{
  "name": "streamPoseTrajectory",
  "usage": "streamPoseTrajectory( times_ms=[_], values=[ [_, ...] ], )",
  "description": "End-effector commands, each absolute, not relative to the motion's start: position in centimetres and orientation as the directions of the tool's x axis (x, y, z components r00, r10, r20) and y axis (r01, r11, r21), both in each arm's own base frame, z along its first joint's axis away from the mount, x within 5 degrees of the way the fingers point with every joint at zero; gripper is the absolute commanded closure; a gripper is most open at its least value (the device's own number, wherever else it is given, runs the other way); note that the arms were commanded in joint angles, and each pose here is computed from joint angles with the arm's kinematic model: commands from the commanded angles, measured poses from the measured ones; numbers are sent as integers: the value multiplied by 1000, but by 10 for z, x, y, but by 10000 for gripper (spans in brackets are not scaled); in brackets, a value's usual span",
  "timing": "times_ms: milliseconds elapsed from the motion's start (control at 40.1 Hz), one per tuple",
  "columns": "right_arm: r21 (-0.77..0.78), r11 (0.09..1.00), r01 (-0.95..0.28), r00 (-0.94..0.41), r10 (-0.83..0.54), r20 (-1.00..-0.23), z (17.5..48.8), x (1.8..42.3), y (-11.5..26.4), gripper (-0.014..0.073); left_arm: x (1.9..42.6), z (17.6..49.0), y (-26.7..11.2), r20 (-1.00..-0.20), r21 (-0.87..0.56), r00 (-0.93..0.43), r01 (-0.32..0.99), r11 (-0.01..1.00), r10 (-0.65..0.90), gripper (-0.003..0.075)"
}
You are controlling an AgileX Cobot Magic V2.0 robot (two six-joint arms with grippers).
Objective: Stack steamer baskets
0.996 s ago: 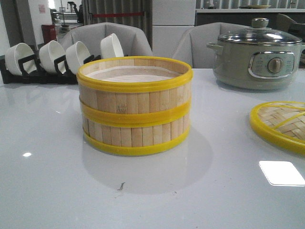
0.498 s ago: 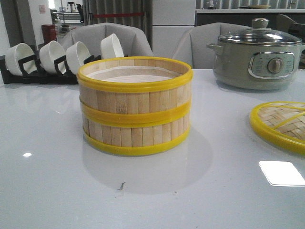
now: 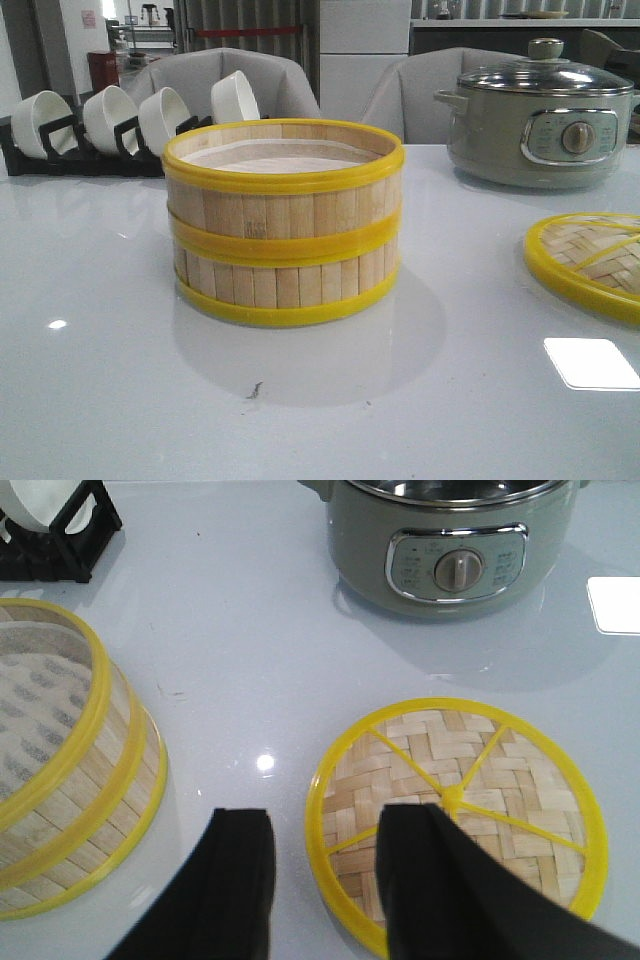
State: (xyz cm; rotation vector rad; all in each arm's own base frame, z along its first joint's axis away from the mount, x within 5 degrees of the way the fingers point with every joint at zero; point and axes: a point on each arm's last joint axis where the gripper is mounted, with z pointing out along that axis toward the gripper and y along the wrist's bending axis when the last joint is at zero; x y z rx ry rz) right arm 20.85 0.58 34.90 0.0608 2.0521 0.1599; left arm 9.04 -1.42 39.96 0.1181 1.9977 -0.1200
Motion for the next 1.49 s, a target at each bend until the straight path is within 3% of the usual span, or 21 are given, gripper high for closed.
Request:
streamPoseTrajectory(
  times_ms=[0,199,448,523,623,698,996,1221,1470],
  values=[
    [146,989,-25,-366,127,-922,370,209,4,229,93,392,-19,-941,-92,-336,166,982,-31,625],
    [147,989,-25,-370,127,-920,369,209,4,229,104,346,-24,-914,-138,-401,170,976,-60,625],
    [147,989,-22,-386,128,-914,366,213,4,234,108,335,-24,-918,-137,-391,168,976,-62,625],
    [149,989,-23,-416,126,-900,361,215,5,320,108,335,-24,-923,-127,-381,167,978,-55,625],
    [151,988,-25,-463,123,-878,355,217,6,589,108,335,-22,-923,-98,-384,163,982,-29,625],
    [151,988,-23,-476,122,-871,352,220,6,539,108,334,-22,-923,-90,-385,161,983,-21,625],
    [148,989,-18,-509,119,-852,344,228,5,533,108,334,-22,-923,-90,-385,161,983,-21,625],
    [151,988,-17,-560,115,-821,335,233,6,257,108,334,-22,-923,-90,-385,161,983,-21,625],
    [152,988,-11,-592,116,-798,326,241,6,250,108,334,-22,-923,-90,-385,161,983,-21,625]
  ],
)
